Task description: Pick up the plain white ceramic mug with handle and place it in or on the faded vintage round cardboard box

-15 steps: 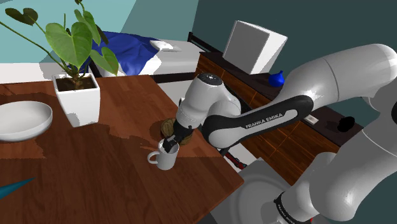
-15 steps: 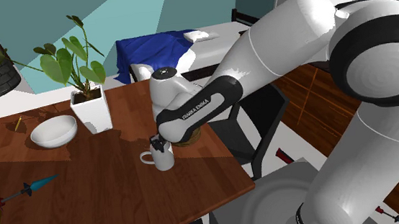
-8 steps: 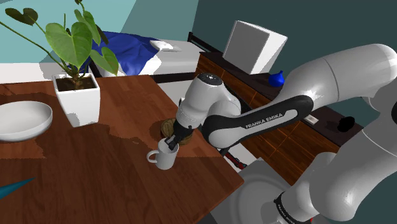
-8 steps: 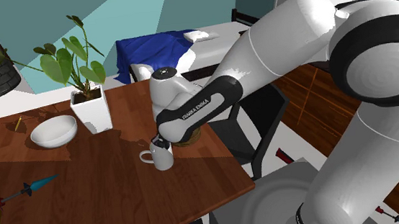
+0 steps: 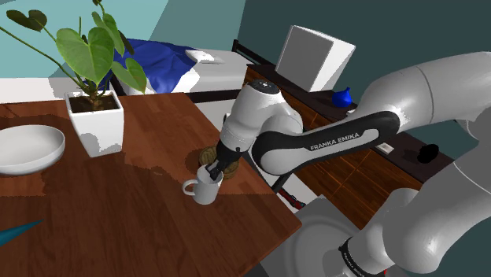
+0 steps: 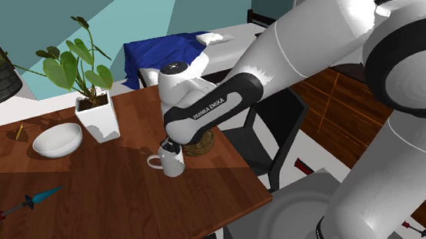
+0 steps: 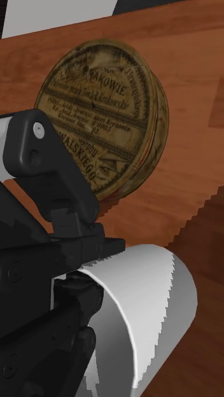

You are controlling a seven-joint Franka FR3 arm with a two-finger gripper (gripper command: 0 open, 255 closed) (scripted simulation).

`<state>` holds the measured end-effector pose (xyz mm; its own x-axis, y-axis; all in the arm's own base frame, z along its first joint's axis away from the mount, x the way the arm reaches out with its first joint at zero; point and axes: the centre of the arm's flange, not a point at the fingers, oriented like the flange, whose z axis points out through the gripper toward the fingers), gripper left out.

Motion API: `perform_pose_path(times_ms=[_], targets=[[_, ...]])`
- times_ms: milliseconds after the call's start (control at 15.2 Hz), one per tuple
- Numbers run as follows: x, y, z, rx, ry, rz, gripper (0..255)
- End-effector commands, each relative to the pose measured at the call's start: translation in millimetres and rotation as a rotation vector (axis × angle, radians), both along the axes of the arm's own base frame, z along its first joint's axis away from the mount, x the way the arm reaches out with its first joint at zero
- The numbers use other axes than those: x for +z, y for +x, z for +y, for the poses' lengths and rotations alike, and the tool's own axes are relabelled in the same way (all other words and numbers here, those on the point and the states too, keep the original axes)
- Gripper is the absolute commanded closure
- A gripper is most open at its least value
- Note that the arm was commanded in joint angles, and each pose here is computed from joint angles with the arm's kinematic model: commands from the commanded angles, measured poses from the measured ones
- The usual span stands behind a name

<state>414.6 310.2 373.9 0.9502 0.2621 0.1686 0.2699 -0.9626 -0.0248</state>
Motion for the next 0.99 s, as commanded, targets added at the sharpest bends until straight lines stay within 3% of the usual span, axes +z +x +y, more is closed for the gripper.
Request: perform_pose_path(times_ms=[0,924], targets=[[10,0,1,0.0,0.0,0.0,255],[84,0,1,0.0,0.0,0.0,255]])
